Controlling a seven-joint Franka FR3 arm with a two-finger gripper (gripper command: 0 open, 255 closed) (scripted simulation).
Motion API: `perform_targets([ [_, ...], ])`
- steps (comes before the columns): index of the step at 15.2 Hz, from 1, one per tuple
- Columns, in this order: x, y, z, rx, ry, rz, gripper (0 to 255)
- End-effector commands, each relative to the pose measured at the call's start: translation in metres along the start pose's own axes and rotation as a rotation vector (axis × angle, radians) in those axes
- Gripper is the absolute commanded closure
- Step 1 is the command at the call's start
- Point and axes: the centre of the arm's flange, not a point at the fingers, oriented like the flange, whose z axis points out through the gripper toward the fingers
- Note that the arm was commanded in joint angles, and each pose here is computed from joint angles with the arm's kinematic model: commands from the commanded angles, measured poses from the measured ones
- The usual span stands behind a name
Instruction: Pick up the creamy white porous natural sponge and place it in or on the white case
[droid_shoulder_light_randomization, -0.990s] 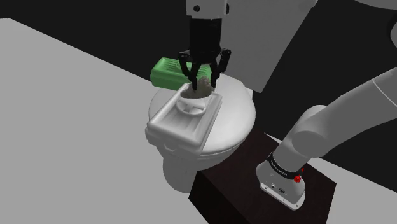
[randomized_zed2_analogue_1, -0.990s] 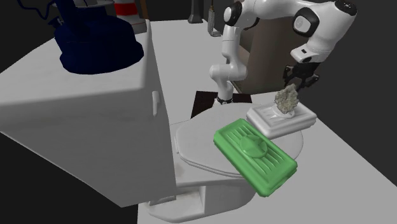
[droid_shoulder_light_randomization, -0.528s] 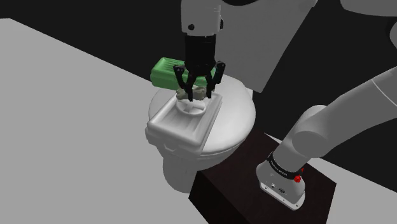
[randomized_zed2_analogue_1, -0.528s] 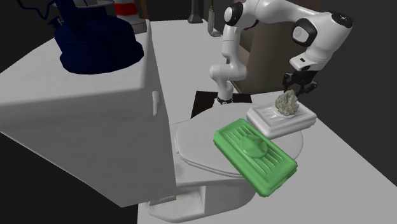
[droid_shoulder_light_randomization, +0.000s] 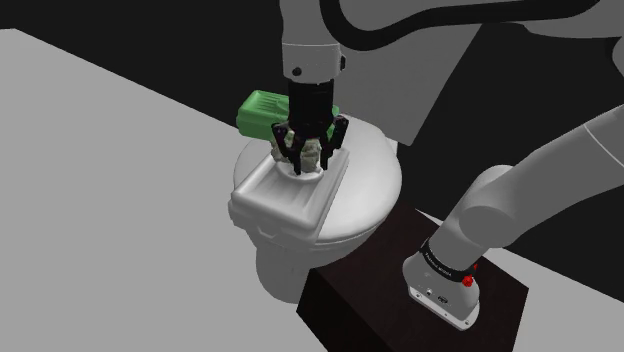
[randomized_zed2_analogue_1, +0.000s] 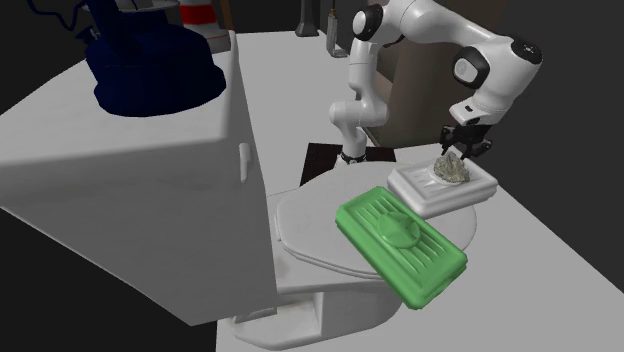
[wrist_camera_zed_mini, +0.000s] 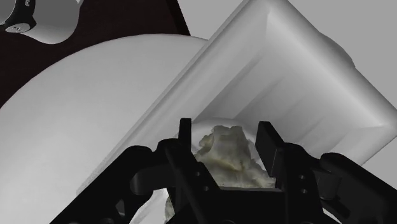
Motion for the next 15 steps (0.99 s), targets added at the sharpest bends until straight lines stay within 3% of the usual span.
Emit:
perform_targets([
  [1, 0.0, 0.0, 0.002, 0.0, 0.0, 0.0, 255],
  [6, 0.0, 0.0, 0.002, 0.0, 0.0, 0.0, 255],
  [7, 0.0, 0.0, 0.002, 0.0, 0.0, 0.0, 0],
  [12, 0.0, 0.0, 0.002, 0.0, 0.0, 0.0, 0],
  [15, 0.0, 0.0, -0.038, 0.0, 0.0, 0.0, 0],
])
